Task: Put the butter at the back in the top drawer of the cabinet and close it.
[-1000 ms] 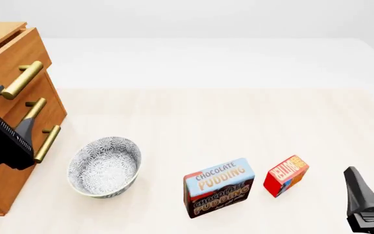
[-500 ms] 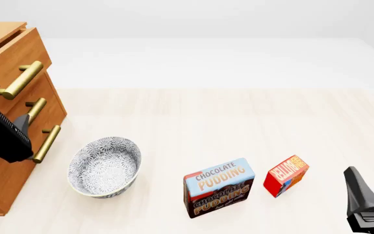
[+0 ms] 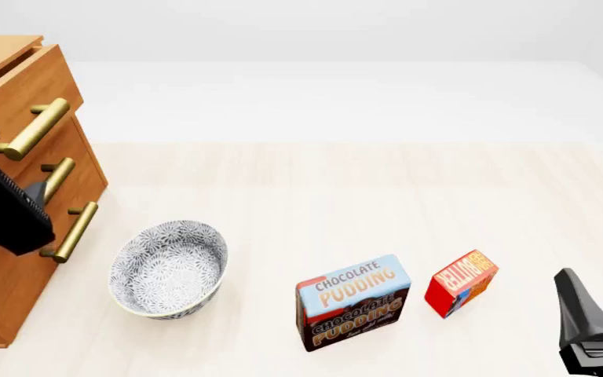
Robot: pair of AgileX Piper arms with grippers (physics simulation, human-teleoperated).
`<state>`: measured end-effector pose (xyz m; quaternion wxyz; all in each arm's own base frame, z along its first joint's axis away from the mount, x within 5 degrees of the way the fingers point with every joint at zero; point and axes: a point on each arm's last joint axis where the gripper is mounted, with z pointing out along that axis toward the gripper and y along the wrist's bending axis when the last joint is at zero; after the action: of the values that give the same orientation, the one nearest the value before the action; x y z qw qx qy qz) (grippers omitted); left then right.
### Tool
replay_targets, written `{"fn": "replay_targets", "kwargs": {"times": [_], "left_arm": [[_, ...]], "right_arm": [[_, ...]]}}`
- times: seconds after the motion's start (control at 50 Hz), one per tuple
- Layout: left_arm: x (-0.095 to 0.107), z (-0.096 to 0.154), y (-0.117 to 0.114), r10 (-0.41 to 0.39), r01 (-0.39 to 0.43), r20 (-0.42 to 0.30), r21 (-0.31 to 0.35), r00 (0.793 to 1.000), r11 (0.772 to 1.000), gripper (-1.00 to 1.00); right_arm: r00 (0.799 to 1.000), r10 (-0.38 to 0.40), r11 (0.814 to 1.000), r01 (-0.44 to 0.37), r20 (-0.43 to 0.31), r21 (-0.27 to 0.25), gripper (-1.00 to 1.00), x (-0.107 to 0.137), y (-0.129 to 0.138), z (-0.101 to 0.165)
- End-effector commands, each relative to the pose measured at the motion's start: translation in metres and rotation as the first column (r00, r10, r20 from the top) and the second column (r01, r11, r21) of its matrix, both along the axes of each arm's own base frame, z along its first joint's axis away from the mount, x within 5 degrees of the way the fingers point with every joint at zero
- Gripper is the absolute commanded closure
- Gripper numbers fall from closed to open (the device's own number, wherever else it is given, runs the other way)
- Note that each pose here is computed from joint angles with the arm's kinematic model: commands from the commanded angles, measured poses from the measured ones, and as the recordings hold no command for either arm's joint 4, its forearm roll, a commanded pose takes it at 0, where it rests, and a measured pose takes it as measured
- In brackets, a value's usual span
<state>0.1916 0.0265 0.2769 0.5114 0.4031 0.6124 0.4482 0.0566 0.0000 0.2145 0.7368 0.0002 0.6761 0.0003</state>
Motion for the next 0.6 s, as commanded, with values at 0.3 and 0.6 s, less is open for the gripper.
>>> {"fn": "replay_targets", "kwargs": {"times": [0.3, 0.6], "left_arm": [[0.011, 0.000, 0.001, -0.002, 0.001, -0.012, -0.018, 1.000, 1.000, -1.00], [0.019, -0.002, 0.004, 0.009, -0.009, -0.021, -0.027, 1.000, 1.000, -1.00]], "right_arm": [[1.000, 0.000, 1.000, 0.000, 0.000, 0.000, -1.00, 0.000, 0.000, 0.000], [1.000, 0.000, 1.000, 0.000, 0.000, 0.000, -1.00, 0.000, 0.000, 0.000]]}}
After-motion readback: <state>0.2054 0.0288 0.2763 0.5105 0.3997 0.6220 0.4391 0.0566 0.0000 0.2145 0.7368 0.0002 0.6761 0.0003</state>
